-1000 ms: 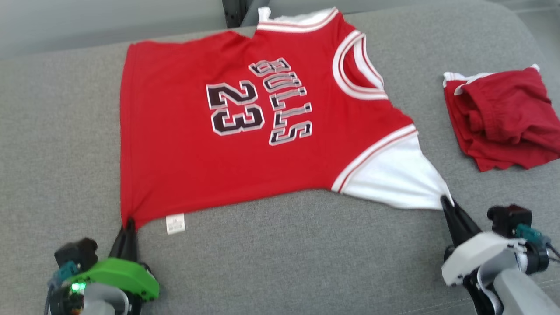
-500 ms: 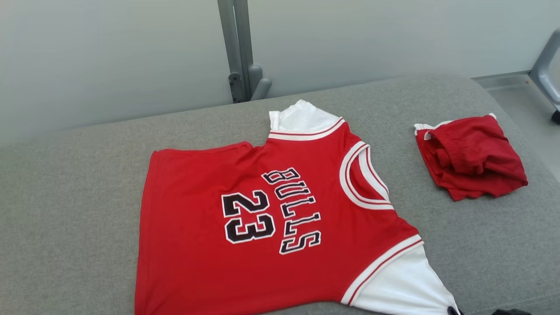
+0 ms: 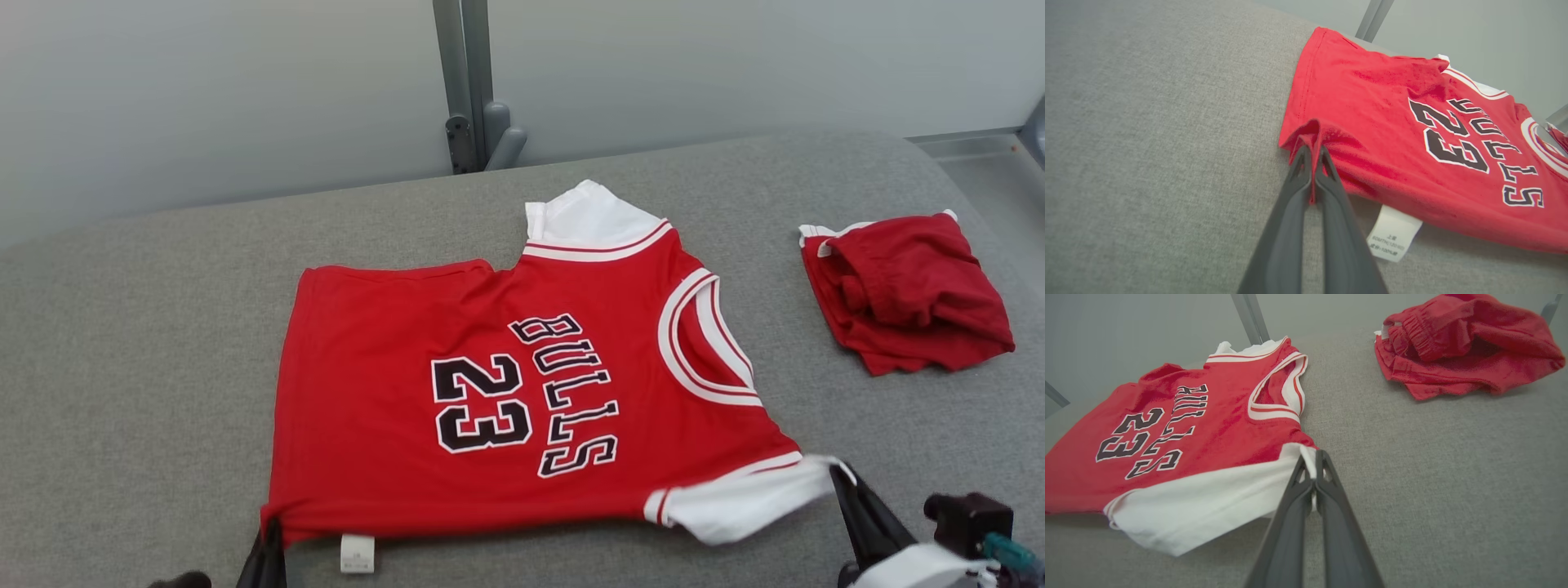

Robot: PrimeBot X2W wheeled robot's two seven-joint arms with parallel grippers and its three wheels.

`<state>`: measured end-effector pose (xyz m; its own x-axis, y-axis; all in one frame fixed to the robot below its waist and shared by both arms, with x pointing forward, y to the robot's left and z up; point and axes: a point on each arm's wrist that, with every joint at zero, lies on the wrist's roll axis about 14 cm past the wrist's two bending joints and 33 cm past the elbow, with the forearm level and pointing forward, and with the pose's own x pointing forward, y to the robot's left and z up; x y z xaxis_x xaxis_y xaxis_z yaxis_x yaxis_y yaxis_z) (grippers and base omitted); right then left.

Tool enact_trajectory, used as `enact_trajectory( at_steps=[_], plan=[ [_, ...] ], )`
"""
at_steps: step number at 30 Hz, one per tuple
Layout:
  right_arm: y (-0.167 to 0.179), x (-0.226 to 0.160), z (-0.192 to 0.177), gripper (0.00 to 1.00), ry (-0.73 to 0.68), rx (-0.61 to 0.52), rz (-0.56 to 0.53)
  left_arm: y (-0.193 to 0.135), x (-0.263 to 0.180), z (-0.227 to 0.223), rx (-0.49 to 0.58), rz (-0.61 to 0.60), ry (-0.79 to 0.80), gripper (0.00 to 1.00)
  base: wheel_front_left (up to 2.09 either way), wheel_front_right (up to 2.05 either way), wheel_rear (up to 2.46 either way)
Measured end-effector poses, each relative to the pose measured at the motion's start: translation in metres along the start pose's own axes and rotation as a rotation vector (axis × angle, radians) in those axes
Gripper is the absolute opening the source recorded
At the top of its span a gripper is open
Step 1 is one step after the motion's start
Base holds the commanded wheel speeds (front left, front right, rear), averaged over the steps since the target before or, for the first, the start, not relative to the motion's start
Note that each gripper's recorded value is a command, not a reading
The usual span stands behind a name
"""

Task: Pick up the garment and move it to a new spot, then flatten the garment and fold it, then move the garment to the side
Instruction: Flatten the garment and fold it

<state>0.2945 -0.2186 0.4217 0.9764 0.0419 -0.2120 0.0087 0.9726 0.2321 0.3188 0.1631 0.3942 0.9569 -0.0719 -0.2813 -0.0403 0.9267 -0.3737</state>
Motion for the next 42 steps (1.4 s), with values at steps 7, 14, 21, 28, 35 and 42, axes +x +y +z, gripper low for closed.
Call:
enact_trajectory(
  at_steps=[7, 14, 21, 28, 35, 42],
  plan=[
    [0.027, 0.05, 0.072, 0.0, -0.183, -0.054, 0.102, -0.032, 0.027, 0.045, 0.031, -0.102, -0.122, 0.0, 0.0, 0.0, 0.0],
    [0.046, 0.099, 0.098, 0.0, -0.215, -0.121, 0.153, -0.034, 0.052, 0.055, 0.077, -0.108, -0.13, 0.0, 0.0, 0.0, 0.0],
    [0.041, 0.142, 0.096, 0.0, -0.17, -0.174, 0.131, -0.037, 0.083, 0.064, 0.117, -0.105, -0.133, 0.0, 0.0, 0.0, 0.0],
    [0.041, 0.171, 0.088, 0.0, -0.133, -0.185, 0.119, -0.026, 0.105, 0.057, 0.137, -0.072, -0.096, 0.0, 0.0, 0.0, 0.0],
    [0.04, 0.19, 0.079, 0.0, -0.108, -0.194, 0.106, -0.02, 0.122, 0.054, 0.17, -0.058, -0.078, 0.0, 0.0, 0.0, 0.0],
    [0.041, 0.2, 0.072, 0.0, -0.091, -0.206, 0.105, -0.022, 0.131, 0.048, 0.182, -0.066, -0.059, 0.0, 0.0, 0.0, 0.0]
  ],
)
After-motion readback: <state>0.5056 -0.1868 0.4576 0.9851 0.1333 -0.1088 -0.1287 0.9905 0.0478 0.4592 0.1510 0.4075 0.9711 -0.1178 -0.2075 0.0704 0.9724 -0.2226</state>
